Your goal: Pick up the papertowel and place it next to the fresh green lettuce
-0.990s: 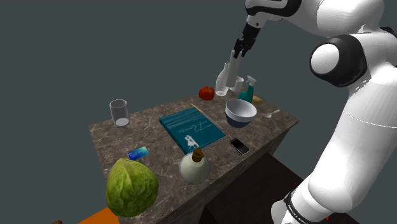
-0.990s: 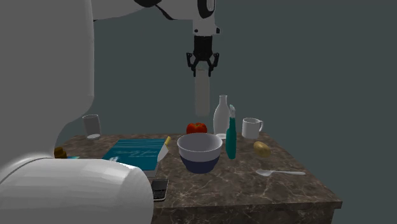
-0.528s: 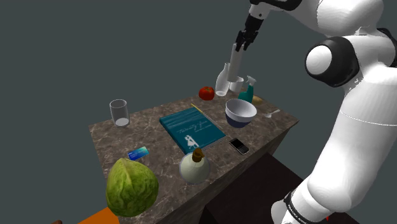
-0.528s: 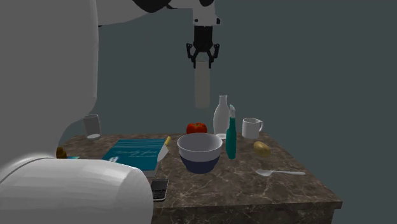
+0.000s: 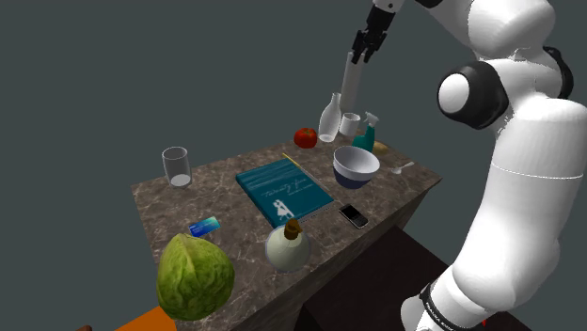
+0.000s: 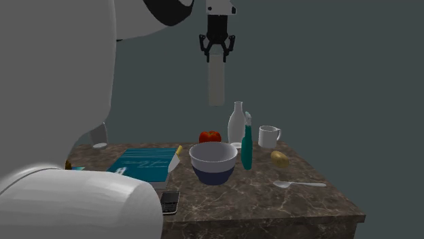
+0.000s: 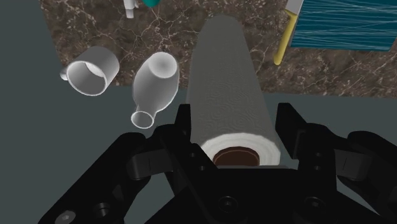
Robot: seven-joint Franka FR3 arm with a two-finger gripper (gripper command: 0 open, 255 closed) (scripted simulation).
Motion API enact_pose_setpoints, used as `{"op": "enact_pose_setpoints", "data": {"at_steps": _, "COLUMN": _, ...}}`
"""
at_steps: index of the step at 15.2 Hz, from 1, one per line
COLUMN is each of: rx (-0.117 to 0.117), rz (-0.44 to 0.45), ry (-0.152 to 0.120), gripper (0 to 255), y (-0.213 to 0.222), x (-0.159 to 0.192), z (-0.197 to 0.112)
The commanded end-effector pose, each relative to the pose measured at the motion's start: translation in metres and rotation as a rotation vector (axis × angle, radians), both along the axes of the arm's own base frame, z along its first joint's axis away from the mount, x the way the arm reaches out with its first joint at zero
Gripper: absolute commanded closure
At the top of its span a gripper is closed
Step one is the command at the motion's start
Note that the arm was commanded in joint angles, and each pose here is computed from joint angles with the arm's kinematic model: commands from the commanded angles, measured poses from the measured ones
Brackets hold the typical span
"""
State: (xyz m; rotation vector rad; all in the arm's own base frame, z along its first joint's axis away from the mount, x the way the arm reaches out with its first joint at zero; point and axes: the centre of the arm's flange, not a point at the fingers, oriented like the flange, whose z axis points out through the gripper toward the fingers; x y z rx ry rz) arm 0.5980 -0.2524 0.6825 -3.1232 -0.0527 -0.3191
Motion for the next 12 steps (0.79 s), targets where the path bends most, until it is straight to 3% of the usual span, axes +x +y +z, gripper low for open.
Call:
{"op": "enact_pose_setpoints", "data": {"at_steps": 1, "rx": 0.000, "rz": 0.000, "ry": 0.001, "gripper": 255, "y": 0.001, "x": 0.000, "z": 0.010}}
{"op": "enact_pose_setpoints", "data": {"at_steps": 12, "rx": 0.000, "rz": 0.000, "ry": 0.001, "gripper": 255, "y": 0.130, "x": -0.026, "z": 0.015}}
